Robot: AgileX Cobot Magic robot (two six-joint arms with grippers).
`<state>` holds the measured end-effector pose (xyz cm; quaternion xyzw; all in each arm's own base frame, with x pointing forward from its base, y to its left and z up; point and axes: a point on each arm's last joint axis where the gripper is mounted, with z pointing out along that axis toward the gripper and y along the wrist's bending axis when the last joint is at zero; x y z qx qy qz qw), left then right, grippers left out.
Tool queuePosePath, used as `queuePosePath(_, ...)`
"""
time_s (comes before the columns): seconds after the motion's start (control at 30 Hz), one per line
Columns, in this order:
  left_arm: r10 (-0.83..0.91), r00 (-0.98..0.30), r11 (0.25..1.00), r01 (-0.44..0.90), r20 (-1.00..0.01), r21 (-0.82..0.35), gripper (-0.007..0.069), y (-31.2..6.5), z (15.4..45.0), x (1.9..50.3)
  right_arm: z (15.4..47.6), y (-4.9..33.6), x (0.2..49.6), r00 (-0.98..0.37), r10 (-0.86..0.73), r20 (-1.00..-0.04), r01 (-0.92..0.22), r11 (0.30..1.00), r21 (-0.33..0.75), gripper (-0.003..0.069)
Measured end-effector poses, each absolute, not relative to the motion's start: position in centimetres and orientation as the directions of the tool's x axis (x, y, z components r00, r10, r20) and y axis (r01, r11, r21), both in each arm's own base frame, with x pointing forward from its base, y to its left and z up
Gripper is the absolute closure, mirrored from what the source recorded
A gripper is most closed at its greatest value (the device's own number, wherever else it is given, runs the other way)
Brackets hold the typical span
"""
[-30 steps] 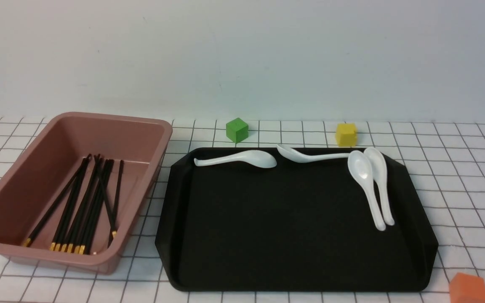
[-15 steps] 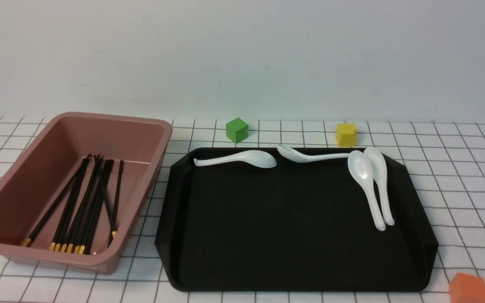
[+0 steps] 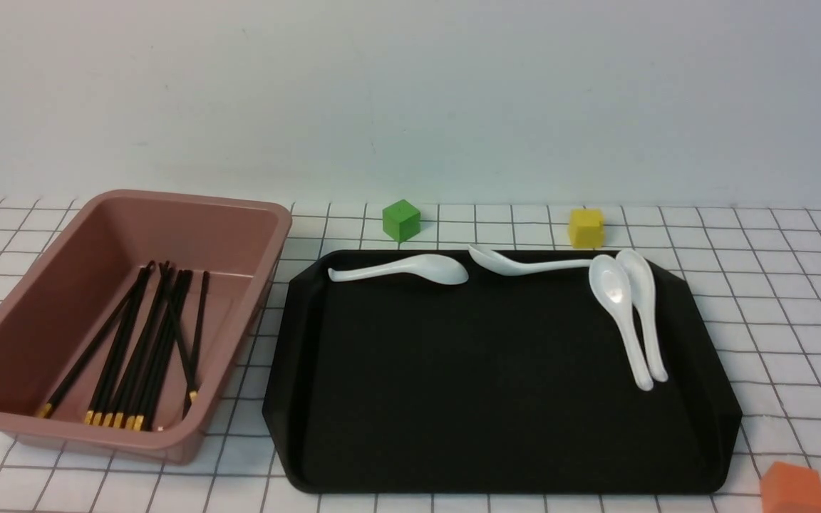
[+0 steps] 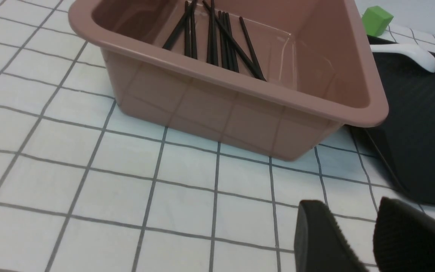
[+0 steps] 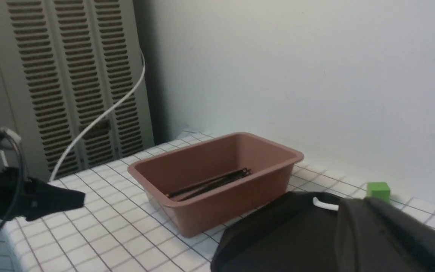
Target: On white black tablecloth take chopsticks from black tray and put them in box.
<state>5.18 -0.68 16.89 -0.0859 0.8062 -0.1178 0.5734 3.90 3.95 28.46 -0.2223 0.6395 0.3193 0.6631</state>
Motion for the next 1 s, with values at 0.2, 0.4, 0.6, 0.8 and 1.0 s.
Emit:
queuePosePath(0.2,-0.274,-0.328,0.958,-0.003,-0.904,-0.288,0.0387,-0.7,16.9,5.2,25.5,2.6,4.5,-0.005,0.145,-0.989,-0.487,0.864,0.129,0.0620)
queuePosePath(0.4,-0.274,-0.328,0.957,-0.003,-0.904,-0.289,0.0386,-0.7,16.9,5.2,21.6,1.2,5.2,-0.043,0.088,-0.995,-0.219,0.971,0.096,0.0612)
queuePosePath(0.6,-0.274,-0.328,0.957,-0.003,-0.904,-0.289,0.0386,-0.7,16.9,5.2,18.4,0.6,5.5,-0.173,0.050,-0.984,-0.093,0.993,0.067,0.0602)
queuePosePath(0.8,-0.274,-0.328,0.957,-0.003,-0.904,-0.289,0.0386,-0.7,16.9,5.2,17.6,0.5,5.3,-0.257,-0.004,-0.966,-0.086,0.996,0.019,0.0592)
queuePosePath(1.0,-0.274,-0.328,0.957,-0.003,-0.904,-0.289,0.0386,-0.7,16.9,5.2,17.5,0.5,5.3,-0.279,-0.010,-0.960,-0.085,0.996,0.014,0.0583)
